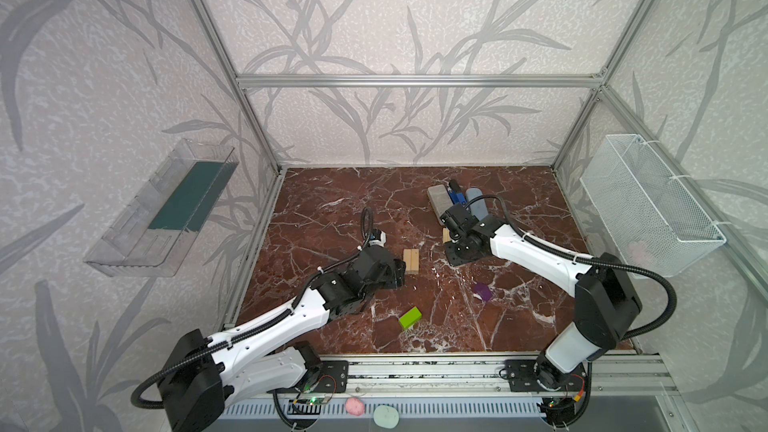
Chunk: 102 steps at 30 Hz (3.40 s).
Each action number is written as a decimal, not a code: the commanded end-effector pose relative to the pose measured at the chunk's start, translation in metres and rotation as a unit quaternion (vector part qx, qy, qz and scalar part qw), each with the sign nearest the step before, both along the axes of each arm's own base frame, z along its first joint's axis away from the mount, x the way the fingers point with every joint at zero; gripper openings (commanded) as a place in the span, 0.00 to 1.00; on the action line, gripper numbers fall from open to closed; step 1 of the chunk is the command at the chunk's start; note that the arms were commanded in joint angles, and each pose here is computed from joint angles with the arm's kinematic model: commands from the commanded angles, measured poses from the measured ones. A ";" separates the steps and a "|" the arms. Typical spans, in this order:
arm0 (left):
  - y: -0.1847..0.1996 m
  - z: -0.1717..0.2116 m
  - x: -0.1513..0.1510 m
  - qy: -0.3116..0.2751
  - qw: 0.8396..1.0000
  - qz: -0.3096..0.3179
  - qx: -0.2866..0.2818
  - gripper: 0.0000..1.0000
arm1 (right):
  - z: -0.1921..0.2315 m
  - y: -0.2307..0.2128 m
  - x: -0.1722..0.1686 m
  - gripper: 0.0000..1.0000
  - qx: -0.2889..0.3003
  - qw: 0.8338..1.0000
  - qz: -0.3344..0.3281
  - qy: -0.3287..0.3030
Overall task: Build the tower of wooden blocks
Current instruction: 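Carry the held block with the right gripper over the grouped blocks, then lower the block onto the grouped blocks' top with the right gripper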
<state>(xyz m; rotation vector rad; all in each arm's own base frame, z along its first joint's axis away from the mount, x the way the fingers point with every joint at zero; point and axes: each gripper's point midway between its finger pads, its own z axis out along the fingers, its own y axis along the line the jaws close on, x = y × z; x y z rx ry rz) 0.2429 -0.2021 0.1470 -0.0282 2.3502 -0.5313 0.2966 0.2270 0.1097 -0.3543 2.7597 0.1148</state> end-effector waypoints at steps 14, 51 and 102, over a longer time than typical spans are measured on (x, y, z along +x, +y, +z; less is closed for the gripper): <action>0.063 -0.018 -0.014 0.004 0.998 0.053 0.020 0.74 | 0.014 0.089 0.004 0.21 0.057 0.994 -0.097 -0.019; 0.078 -0.030 -0.021 0.025 0.996 0.079 0.013 0.74 | -0.043 0.114 0.021 0.14 0.016 0.985 -0.173 -0.004; 0.078 -0.029 -0.021 0.024 0.997 0.079 0.010 0.74 | -0.057 0.121 0.023 0.39 0.000 0.987 -0.162 0.008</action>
